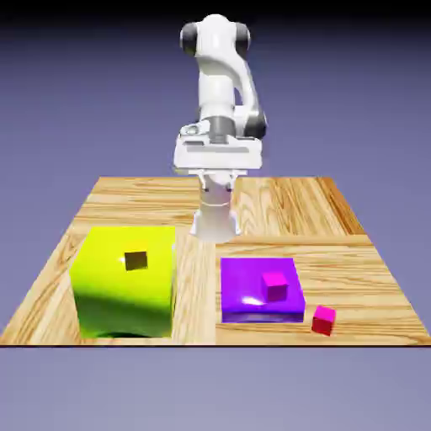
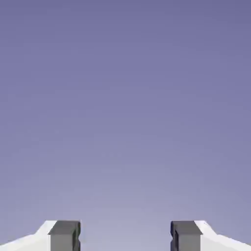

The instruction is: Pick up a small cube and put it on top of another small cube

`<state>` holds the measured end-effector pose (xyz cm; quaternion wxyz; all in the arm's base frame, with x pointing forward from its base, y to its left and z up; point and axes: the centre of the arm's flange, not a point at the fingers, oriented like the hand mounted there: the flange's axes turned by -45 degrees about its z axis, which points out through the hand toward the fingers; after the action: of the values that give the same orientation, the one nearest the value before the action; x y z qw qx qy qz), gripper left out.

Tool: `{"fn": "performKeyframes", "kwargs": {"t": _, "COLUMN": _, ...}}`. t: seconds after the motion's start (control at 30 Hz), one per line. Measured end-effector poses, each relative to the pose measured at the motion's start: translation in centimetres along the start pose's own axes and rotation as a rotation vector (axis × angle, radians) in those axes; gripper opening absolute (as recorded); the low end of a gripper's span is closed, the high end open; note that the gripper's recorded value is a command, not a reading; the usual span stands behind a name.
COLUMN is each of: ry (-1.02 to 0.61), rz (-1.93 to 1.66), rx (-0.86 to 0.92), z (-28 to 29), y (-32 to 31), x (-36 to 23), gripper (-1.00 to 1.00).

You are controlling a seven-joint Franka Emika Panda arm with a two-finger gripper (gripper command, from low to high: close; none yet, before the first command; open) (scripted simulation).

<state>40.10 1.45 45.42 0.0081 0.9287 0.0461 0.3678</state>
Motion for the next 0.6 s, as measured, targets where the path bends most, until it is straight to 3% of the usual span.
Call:
{"fn": "performKeyframes", "kwargs": {"t": 0.3, "ry": -0.31, "rz": -0.295, "rx": 0.091, "z": 8.7, "y": -8.1, "x": 3.0, "gripper": 0.0}}
{"fn": "performKeyframes", "kwargs": {"t": 0.6, "ry": -0.602, "rz": -0.6, "rx": 0.165, "z": 17.2, "y": -17.8, "x": 1.9, "gripper": 0.0}}
